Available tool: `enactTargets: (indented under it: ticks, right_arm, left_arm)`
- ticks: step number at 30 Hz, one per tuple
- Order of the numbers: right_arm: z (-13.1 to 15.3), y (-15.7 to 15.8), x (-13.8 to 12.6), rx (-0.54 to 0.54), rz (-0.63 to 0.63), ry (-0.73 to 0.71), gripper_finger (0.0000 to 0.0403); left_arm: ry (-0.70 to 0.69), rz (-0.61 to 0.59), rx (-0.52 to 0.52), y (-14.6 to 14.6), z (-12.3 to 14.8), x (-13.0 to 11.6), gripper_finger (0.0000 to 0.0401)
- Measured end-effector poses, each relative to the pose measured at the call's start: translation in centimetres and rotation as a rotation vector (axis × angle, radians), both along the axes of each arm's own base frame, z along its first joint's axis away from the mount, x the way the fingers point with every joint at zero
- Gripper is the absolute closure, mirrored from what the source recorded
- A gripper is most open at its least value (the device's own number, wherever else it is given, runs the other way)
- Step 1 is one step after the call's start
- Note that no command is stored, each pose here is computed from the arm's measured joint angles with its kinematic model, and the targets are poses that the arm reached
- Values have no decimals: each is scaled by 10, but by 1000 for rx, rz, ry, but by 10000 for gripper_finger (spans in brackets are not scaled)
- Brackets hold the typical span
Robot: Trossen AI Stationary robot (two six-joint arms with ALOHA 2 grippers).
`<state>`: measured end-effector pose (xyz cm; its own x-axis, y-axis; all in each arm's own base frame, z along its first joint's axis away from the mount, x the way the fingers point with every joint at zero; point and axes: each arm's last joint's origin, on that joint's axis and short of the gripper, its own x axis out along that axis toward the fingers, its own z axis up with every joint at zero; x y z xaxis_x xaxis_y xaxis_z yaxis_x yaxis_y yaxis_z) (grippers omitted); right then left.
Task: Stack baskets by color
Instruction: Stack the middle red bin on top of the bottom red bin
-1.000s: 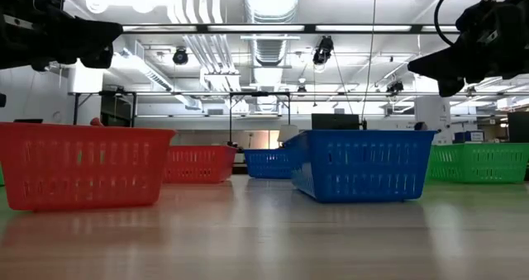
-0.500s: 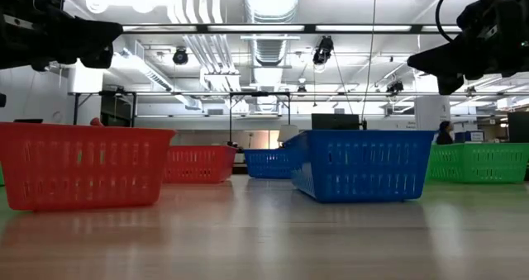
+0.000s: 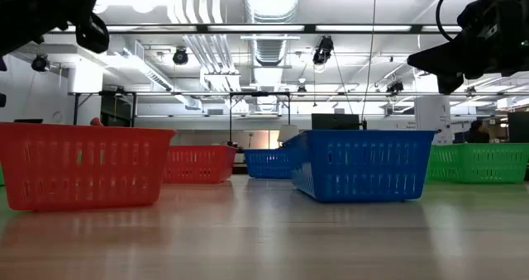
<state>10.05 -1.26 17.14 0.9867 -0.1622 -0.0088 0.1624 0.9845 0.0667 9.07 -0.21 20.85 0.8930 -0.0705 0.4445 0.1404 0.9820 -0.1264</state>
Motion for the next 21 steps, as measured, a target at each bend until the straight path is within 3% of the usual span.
enactTargets:
  ticks: [14, 21]
  right_arm:
    - [1, 0, 0, -15, 0, -4, 385]
    - [19, 0, 0, -83, -5, -185, 385]
  left_arm:
    - [-24, 8, 2, 0, 2, 0, 401]
    - [51, 251, -200, 9, -4, 8, 401]
